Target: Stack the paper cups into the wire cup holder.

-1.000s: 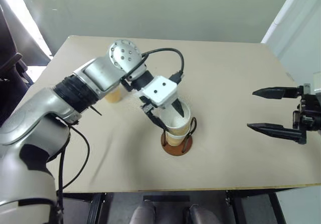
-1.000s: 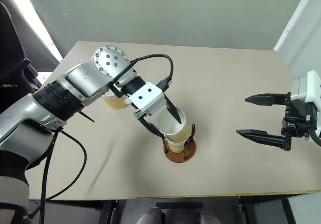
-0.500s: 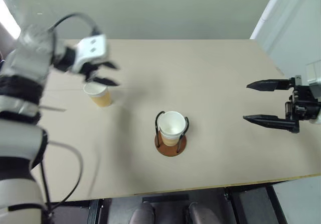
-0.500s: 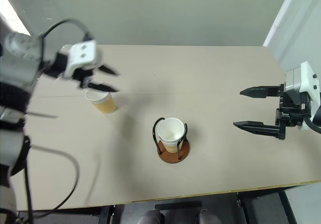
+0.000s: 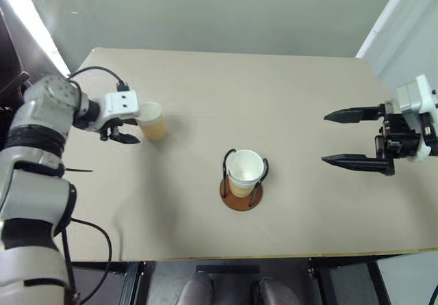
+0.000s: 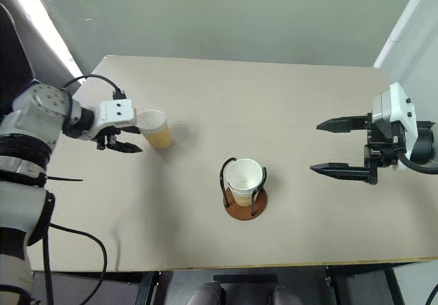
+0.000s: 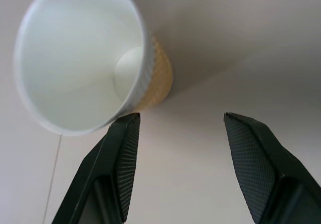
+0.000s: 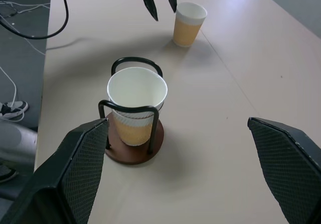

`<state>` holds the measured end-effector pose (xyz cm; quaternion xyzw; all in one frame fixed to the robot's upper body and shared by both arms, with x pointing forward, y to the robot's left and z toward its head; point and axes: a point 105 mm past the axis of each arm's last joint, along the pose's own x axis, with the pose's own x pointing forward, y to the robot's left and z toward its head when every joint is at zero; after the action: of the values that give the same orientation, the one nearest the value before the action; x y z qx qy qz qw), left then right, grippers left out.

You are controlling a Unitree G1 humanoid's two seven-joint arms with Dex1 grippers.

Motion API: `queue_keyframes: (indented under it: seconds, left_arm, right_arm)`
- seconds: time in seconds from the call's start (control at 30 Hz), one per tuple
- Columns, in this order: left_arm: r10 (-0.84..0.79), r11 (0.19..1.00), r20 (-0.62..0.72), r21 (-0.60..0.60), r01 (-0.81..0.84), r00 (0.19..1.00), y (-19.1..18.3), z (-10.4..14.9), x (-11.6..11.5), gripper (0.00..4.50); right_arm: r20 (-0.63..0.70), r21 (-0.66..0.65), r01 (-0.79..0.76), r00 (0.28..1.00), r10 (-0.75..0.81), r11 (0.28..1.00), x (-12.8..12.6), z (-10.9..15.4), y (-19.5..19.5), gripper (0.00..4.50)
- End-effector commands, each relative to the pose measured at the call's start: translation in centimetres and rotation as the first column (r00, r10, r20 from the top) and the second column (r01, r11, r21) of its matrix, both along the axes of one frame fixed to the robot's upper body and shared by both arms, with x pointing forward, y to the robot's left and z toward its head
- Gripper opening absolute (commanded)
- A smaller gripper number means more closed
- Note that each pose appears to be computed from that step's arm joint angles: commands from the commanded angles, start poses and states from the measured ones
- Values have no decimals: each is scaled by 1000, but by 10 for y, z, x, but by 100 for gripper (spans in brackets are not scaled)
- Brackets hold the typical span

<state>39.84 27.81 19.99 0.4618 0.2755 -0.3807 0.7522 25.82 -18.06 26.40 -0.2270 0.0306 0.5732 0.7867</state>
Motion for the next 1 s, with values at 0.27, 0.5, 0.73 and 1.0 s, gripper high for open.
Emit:
queue_keyframes:
  seconds: [0.27,0.5,0.73,1.0]
  left_arm:
    - [15,999,41,-44,-13,999,-11,3,11,194]
    - [-27,997,35,-71,30,999,-18,9,9,3]
    - [-425,868,133,-222,445,895,-87,83,-19,3]
    - [-829,494,154,-250,833,538,-177,119,-107,3]
  right_arm:
    - [94,-2,69,993,-69,998,-7,15,-2,450]
    - [95,7,82,992,-82,997,-6,16,-2,450]
    - [60,25,-10,998,8,1000,-22,21,3,450]
    - [41,-15,-85,995,86,996,-37,21,11,450]
